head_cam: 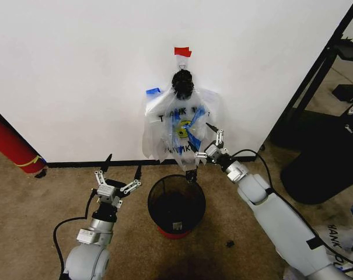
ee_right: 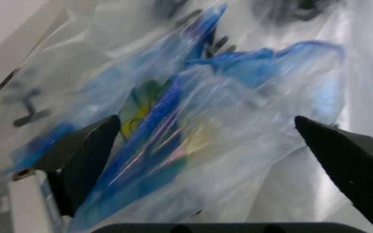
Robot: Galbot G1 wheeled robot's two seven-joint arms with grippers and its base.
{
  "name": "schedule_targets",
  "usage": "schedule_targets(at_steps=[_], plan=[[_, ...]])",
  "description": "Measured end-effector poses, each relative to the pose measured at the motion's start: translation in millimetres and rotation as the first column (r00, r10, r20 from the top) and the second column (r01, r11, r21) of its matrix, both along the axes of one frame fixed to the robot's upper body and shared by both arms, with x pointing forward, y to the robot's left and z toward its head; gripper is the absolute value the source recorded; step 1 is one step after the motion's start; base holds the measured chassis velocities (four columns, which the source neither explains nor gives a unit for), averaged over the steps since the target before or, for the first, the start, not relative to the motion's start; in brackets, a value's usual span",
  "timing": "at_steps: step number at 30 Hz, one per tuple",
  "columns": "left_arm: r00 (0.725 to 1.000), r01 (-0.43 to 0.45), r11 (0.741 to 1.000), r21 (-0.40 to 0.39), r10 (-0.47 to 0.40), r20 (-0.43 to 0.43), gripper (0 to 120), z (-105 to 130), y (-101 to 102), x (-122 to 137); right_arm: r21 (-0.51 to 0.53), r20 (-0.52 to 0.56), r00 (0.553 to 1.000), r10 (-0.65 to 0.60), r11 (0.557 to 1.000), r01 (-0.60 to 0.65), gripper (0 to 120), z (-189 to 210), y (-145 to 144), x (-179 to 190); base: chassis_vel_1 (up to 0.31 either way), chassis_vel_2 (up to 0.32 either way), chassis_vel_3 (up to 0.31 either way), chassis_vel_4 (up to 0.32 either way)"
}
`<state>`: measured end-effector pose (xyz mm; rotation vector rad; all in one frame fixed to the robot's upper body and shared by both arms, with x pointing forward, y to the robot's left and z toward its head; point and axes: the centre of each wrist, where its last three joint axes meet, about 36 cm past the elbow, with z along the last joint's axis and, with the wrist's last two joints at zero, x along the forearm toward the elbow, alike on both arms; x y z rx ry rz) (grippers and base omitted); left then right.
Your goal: Pick up the garbage bag from the wall and place it over the trash bin.
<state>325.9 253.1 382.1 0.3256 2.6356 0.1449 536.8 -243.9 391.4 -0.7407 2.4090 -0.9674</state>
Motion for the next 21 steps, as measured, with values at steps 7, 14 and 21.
schedule_targets(at_steps=[7,14,21], plan=[[1.000,-0.003,1.000,-0.002,0.003,0.002,100,0,1,0,-0.017,-0.029,1.000,-0.009,1.000,0.008,72,-5,-7,-6,0.000,0.000,0.000,0.000],[1.000,-0.001,1.000,-0.007,0.001,-0.001,100,-2,-1,-4,0.003,-0.017,0.999,-0.034,0.999,0.034,44,-4,-12,-9,0.000,0.000,0.000,0.000],[1.000,-0.002,1.000,-0.007,0.002,-0.001,100,-1,-2,-7,0.060,-0.045,0.997,-0.066,0.996,0.068,18,-9,-21,-21,0.000,0.000,0.000,0.000]])
